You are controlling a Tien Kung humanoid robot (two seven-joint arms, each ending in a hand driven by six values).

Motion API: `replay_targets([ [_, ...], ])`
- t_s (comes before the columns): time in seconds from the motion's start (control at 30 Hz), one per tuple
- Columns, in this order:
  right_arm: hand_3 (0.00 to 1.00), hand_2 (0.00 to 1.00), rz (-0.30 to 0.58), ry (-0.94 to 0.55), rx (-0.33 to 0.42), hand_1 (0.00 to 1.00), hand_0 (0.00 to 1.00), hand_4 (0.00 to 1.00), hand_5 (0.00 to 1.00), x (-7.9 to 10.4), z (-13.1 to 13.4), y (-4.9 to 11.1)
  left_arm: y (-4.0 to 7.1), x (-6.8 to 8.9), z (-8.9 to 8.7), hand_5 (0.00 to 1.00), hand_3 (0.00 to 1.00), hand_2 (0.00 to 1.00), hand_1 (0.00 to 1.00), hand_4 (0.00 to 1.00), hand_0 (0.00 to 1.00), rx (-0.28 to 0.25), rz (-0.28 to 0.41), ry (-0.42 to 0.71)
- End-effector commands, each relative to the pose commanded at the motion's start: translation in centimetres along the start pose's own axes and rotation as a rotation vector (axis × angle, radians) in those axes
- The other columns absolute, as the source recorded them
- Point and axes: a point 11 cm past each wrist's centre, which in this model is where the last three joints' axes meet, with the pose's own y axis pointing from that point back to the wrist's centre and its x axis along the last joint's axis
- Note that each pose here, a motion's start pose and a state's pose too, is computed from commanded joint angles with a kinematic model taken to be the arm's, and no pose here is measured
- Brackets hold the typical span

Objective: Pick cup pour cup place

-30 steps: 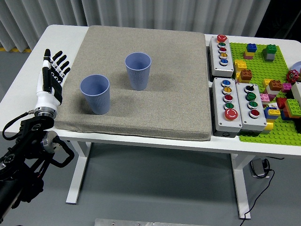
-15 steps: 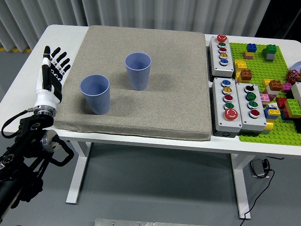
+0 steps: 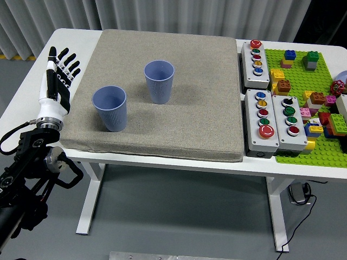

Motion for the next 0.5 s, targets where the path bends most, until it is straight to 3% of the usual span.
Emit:
replay_targets([
  [0.5, 0.592, 0.595, 0.002, 0.014, -0.023, 0.634, 0.699, 0.002, 0.244, -0.06, 1.06, -0.08, 0.66, 0.35, -0.77, 0.998, 0.856, 0.855, 0.826, 0.78, 0.819, 0.027, -0.003, -0.011],
])
